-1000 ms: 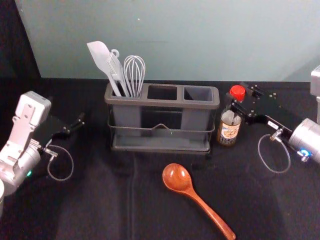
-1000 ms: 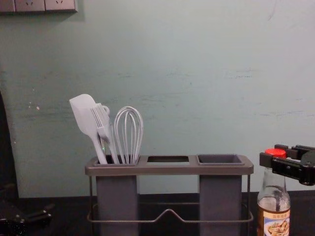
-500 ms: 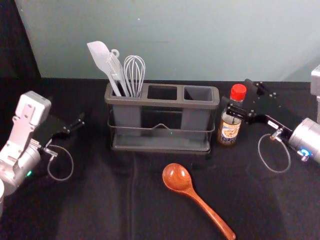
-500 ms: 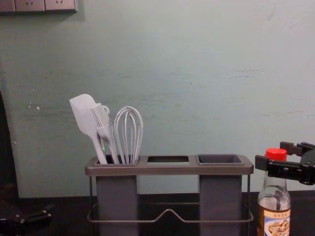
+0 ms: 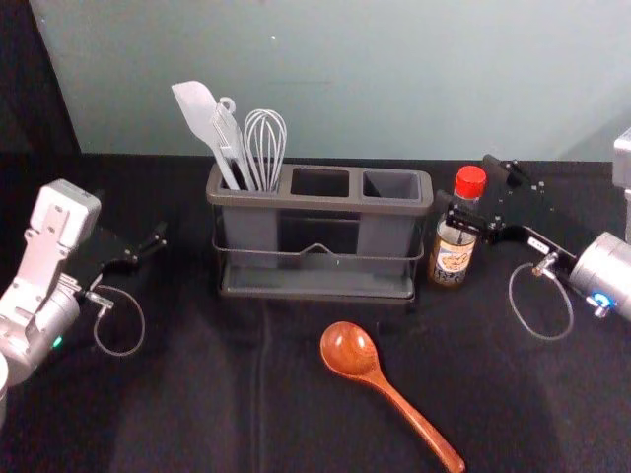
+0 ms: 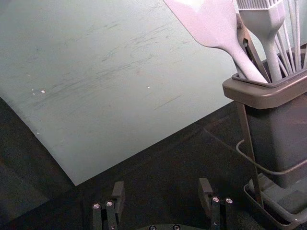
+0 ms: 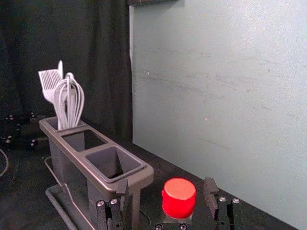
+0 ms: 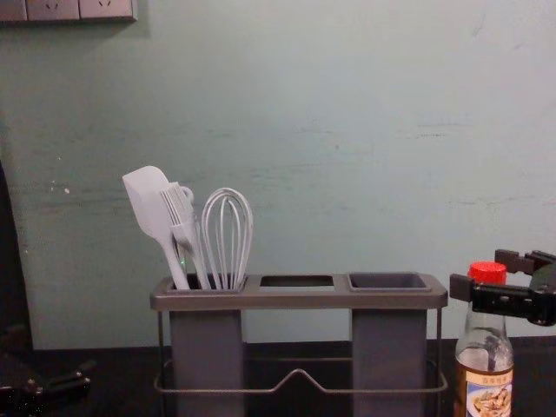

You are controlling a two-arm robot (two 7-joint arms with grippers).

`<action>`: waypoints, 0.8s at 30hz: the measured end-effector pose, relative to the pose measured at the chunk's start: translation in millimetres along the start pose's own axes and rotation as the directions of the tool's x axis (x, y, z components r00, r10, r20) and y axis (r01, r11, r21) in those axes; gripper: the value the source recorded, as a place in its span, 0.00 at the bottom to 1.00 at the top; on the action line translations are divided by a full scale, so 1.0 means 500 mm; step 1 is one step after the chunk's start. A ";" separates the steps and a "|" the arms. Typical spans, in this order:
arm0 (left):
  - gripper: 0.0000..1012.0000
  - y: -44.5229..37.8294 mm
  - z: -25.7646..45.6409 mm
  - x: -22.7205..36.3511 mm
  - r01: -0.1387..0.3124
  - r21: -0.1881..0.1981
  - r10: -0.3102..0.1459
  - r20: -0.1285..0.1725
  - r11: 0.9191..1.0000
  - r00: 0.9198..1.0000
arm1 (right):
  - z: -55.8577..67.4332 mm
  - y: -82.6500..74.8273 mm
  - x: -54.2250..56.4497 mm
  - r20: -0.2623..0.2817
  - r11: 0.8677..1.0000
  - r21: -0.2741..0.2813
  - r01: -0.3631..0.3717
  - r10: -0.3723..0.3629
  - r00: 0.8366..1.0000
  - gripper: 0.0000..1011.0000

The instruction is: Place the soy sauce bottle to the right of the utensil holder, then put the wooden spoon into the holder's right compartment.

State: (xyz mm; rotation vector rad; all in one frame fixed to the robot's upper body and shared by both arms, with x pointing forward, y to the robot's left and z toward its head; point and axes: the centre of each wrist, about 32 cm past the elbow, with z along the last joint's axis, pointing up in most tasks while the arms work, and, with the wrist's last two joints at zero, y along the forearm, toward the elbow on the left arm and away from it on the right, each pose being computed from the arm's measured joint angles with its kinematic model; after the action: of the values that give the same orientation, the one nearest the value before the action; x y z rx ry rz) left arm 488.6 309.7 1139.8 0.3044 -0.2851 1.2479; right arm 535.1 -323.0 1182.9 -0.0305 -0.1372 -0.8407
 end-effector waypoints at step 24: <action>0.99 0.000 0.000 0.000 0.000 0.000 0.000 0.000 1.000 1.000 | 0.121 -0.049 -0.046 0.156 0.994 0.103 -0.030 0.014 0.988 0.99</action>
State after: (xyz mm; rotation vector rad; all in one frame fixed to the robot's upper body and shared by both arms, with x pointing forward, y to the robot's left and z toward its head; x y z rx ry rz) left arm 488.6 309.7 1139.8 0.3044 -0.2850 1.2479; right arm 495.4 -317.4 1239.0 0.0018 -0.3269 -0.8074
